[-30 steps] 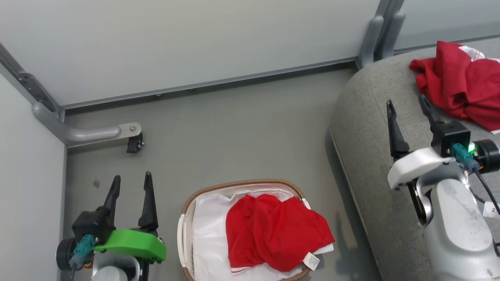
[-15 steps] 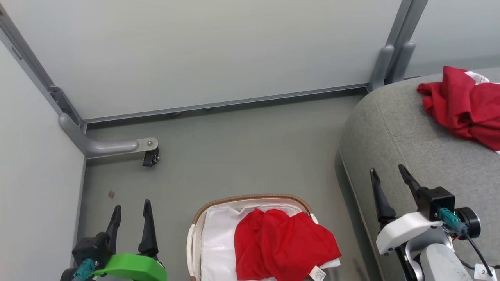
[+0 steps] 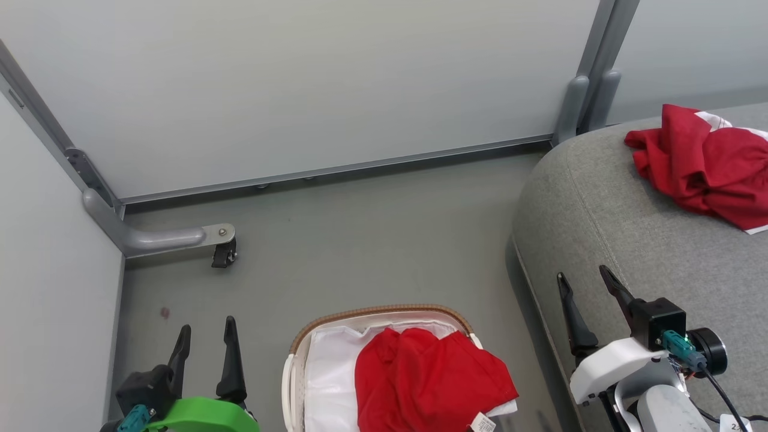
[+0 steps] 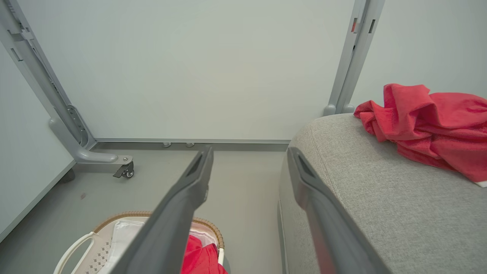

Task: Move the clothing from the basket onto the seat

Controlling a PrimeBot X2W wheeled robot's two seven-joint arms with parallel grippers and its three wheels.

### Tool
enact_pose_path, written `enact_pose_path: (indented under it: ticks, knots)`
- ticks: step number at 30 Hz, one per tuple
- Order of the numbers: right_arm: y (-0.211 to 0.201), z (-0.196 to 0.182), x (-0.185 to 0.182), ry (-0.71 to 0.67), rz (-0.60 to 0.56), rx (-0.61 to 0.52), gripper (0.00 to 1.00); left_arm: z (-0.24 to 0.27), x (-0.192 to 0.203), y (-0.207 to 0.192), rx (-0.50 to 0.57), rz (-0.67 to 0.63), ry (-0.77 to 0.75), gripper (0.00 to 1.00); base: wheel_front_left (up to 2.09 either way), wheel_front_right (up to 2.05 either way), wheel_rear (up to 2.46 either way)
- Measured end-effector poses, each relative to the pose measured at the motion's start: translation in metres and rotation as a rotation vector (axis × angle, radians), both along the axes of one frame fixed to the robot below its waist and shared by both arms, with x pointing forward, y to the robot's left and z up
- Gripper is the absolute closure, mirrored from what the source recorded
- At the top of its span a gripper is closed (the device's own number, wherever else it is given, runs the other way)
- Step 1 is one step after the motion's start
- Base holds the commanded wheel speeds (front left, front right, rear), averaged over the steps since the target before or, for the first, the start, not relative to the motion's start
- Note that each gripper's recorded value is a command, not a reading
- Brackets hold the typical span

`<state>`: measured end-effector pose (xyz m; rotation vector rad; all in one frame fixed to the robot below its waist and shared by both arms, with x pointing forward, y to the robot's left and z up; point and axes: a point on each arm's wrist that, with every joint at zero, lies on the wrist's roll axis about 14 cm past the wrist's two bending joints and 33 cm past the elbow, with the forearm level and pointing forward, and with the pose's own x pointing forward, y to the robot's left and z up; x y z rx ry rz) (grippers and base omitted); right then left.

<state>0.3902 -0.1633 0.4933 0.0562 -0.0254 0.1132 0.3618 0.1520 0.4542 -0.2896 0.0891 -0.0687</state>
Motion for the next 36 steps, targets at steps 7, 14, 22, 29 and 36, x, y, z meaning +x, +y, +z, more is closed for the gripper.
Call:
enact_pose_path:
  ticks: [7, 14, 22, 29, 36]
  knots:
    - [0.004, -0.001, 0.001, 0.002, 0.011, 0.0, 0.0, -0.001, -0.001, 0.001, 0.0, 0.004, 0.004, 0.0, 0.0, 0.0, 0.0]
    - [0.004, -0.003, 0.001, 0.01, 0.013, -0.002, 0.0, -0.003, 0.0, 0.002, 0.0, 0.005, 0.009, 0.0, 0.0, 0.0, 0.0]
    - [0.003, -0.007, 0.006, 0.019, 0.009, -0.008, 0.0, -0.014, 0.001, -0.01, 0.008, -0.036, 0.041, 0.0, 0.0, 0.0, 0.0]
    - [-0.002, -0.004, 0.024, 0.003, -0.003, -0.018, 0.0, -0.023, 0.022, -0.033, 0.019, -0.121, 0.064, 0.0, 0.0, 0.0, 0.0]
    - [-0.016, -0.005, 0.055, -0.01, -0.038, -0.04, 0.0, -0.053, 0.052, -0.071, 0.041, -0.254, 0.137, 0.0, 0.0, 0.0, 0.0]
